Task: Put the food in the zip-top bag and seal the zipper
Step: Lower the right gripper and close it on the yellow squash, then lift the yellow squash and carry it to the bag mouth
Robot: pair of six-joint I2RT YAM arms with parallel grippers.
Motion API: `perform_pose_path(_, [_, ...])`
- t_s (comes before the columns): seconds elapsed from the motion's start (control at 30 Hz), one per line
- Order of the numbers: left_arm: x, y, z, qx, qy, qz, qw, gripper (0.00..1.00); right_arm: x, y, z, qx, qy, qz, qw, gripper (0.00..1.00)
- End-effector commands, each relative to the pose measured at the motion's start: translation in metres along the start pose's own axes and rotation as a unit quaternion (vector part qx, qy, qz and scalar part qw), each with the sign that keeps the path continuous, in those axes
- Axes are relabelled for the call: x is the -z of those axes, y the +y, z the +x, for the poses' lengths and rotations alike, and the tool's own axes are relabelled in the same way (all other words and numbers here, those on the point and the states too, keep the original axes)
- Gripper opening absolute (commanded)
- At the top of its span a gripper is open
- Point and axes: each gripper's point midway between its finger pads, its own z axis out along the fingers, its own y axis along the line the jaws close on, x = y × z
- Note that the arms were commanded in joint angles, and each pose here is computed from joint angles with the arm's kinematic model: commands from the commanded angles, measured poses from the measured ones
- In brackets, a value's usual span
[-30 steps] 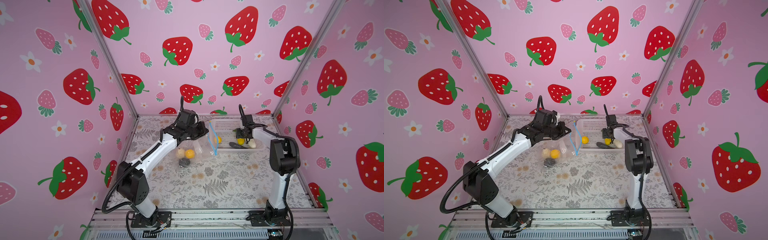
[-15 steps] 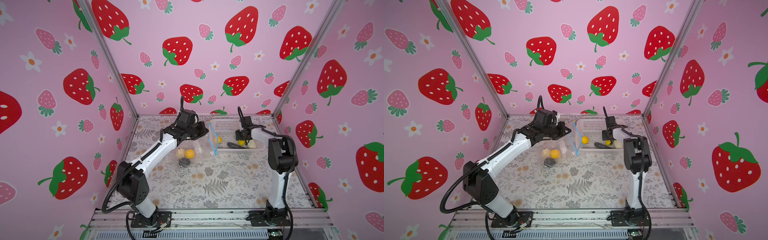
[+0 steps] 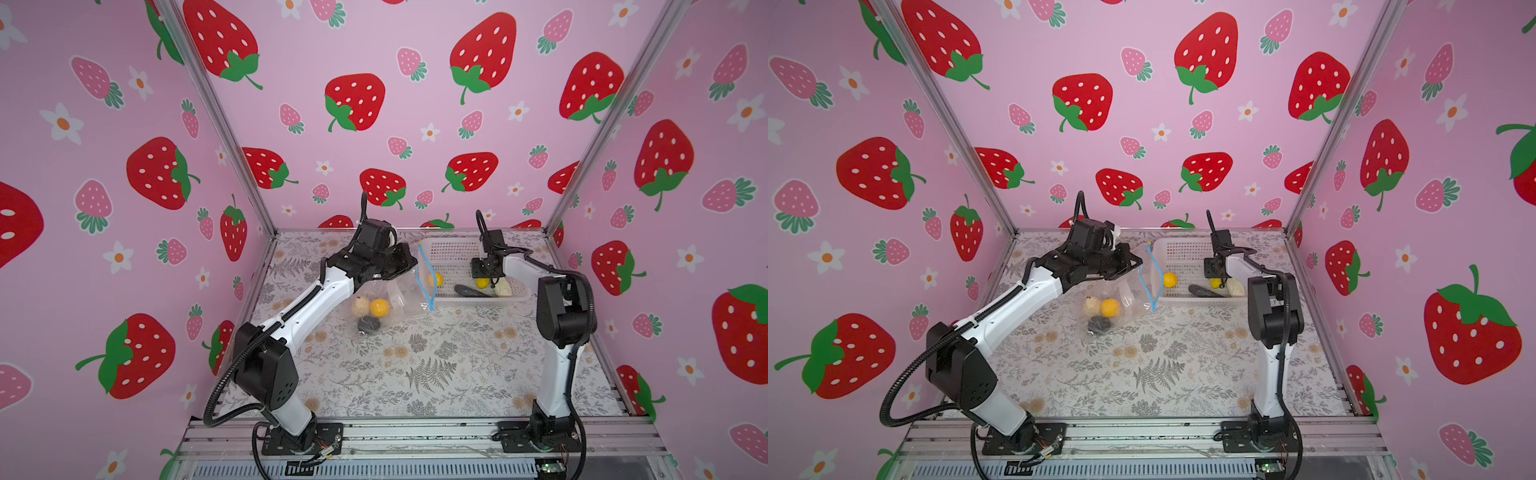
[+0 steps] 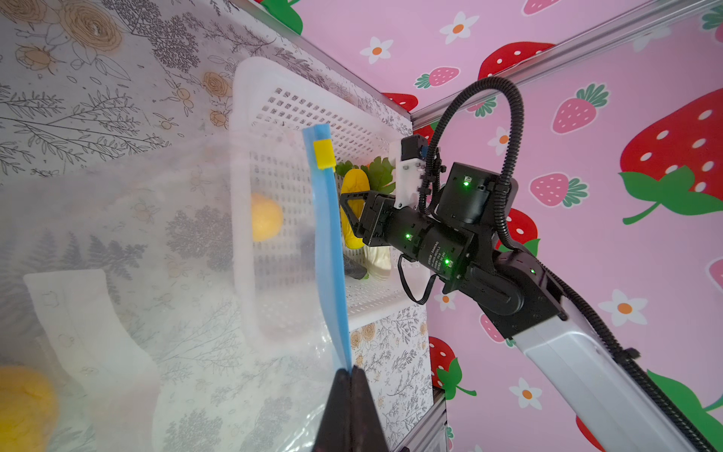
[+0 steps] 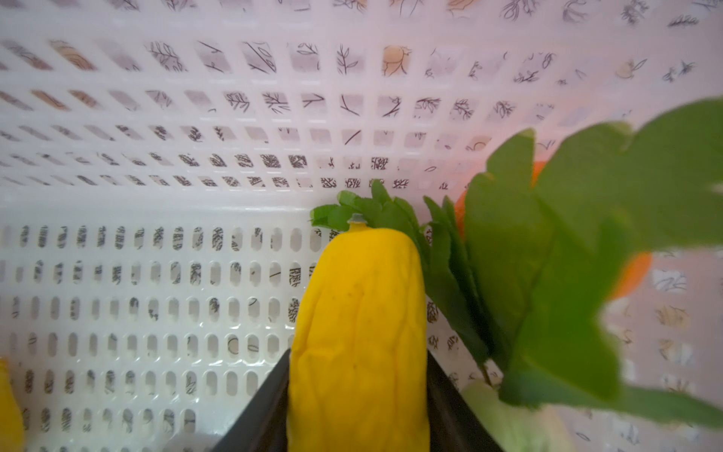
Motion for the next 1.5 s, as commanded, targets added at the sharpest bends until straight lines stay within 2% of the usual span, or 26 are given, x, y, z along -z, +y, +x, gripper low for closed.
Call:
perform_pose_path(0.0, [0.009, -0.012, 0.0, -0.002, -0.004, 0.018, 1.0, 0.0, 0.033, 0.0, -0.029, -0.007, -0.036, -0.009, 0.999, 0.48])
perform_pose_path(0.37, [0.01, -0.012, -0.001, -0.003, -0.006, 0.015, 1.0, 0.0, 0.06, 0.006, -0.039, -0.015, -0.059, -0.034, 0.998, 0.48])
perform_pose_path(0.7, [0.008, -0.009, -0.001, -0.003, -0.006, 0.008, 1.0, 0.0, 0.098, 0.03, -0.04, -0.03, -0.075, -0.111, 0.991, 0.48])
perform_pose_path(0.93, [0.004, -0.01, -0.002, 0.001, -0.002, 0.008, 1.0, 0.0, 0.127, 0.066, -0.031, -0.046, -0.074, -0.2, 0.976, 0.48])
perform_pose_path(1.2, [0.002, -0.009, -0.002, 0.003, -0.001, 0.009, 1.0, 0.0, 0.166, 0.111, -0.022, -0.033, -0.075, -0.29, 0.953, 0.47])
perform_pose_path(1.47, [0.001, -0.009, -0.002, 0.003, 0.0, 0.01, 1.0, 0.0, 0.194, 0.138, -0.019, -0.013, -0.076, -0.327, 0.942, 0.47])
